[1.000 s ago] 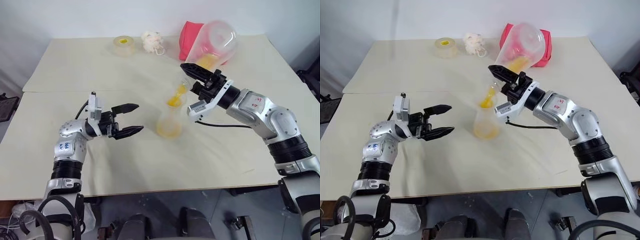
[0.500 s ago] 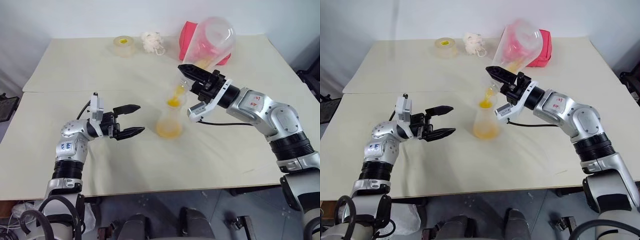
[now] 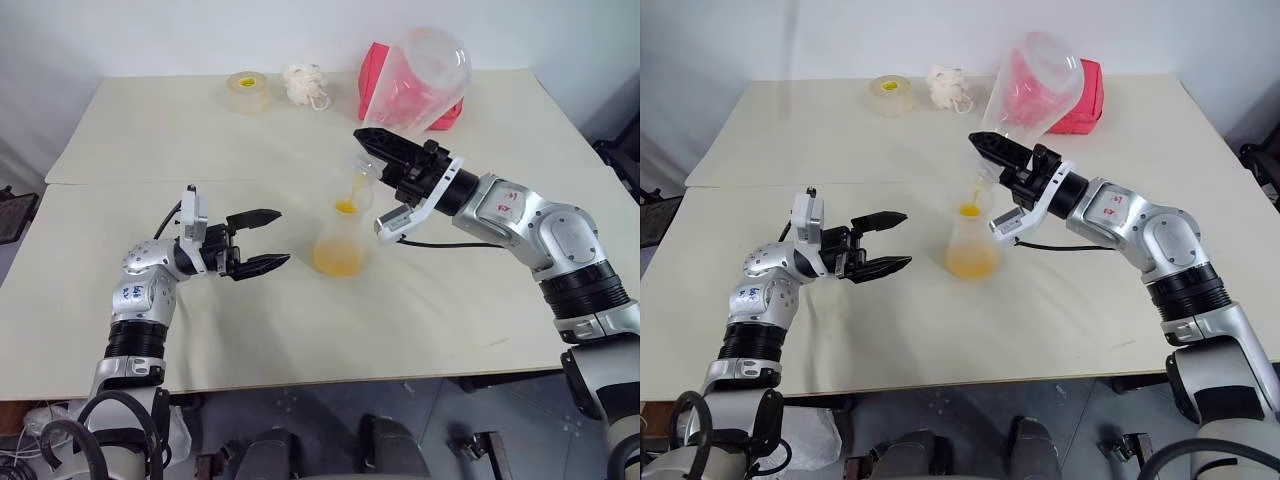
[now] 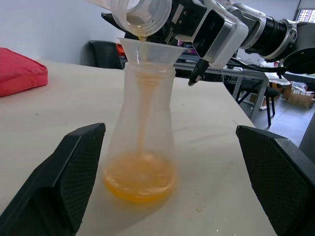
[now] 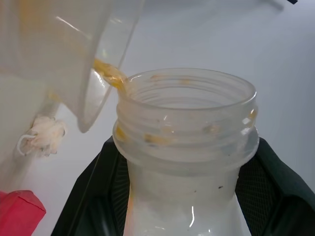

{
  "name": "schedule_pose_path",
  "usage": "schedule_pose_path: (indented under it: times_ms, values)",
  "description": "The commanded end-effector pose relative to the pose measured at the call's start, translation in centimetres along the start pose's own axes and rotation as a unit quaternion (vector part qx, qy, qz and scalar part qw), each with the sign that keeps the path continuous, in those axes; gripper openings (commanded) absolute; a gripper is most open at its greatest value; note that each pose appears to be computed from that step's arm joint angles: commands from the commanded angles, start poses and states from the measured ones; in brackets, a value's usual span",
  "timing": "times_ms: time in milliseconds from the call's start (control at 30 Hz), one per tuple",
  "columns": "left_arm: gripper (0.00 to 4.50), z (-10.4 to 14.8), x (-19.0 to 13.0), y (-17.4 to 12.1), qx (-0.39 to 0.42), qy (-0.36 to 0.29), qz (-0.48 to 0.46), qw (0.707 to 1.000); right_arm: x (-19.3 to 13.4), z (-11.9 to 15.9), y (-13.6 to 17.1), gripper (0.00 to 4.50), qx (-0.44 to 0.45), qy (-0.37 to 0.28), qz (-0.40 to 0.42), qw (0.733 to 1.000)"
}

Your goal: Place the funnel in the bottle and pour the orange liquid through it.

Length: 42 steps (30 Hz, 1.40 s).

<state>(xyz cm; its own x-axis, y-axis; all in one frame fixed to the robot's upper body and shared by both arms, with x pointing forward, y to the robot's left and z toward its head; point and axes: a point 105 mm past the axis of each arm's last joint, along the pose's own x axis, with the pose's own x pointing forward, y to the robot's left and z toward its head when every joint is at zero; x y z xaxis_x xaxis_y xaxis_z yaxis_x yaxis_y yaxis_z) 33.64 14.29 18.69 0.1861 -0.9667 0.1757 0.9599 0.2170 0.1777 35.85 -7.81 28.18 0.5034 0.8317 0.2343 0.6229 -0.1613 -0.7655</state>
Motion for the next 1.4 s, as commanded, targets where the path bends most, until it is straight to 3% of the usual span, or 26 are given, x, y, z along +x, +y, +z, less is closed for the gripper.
schedule_pose_path:
  times_ms: [33, 633, 833, 933, 1067, 1200, 1233, 1300, 1400]
  values:
    - [4.50, 0.8, 0.2, 0.1, 0.018, -0.005, -0.005, 1.000, 0.3, -0.5, -2.0, 2.45, -0.026, -0.004, -0.034, 0.999]
    - [4.50, 0.9, 0.2, 0.2, 0.017, -0.005, -0.004, 1.000, 0.3, -0.5, -2.7, 2.45, -0.016, -0.001, -0.052, 0.999]
    - [4.50, 1.0, 0.4, 0.9, 0.014, -0.002, 0.016, 1.000, -0.4, -2.0, -2.5, 2.45, 0.143, 0.070, -0.064, 0.985]
    - [4.50, 1.2, 0.7, 1.1, 0.015, -0.006, 0.021, 1.000, -1.1, -2.4, -2.4, 2.45, 0.236, 0.106, -0.076, 0.963]
    - [4.50, 1.5, 0.9, 1.3, 0.014, -0.011, 0.029, 0.999, -2.3, -4.0, -2.5, 2.45, 0.359, 0.171, -0.112, 0.911]
    - [4.50, 1.7, 1.0, 1.6, 0.011, -0.016, 0.038, 0.999, -4.7, -6.7, -0.9, 2.45, 0.523, 0.259, -0.144, 0.799]
    - [4.50, 1.7, 1.0, 1.6, 0.012, -0.016, 0.039, 0.999, -5.0, -6.8, -0.5, 2.45, 0.544, 0.267, -0.141, 0.783]
    - [4.50, 1.6, 1.0, 1.7, 0.015, -0.012, 0.045, 0.999, -7.3, -8.5, 1.3, 2.45, 0.622, 0.316, -0.170, 0.696]
    - [4.50, 1.6, 1.0, 1.7, 0.012, -0.012, 0.049, 0.999, -10.4, -10.0, 3.0, 2.45, 0.682, 0.361, -0.218, 0.598]
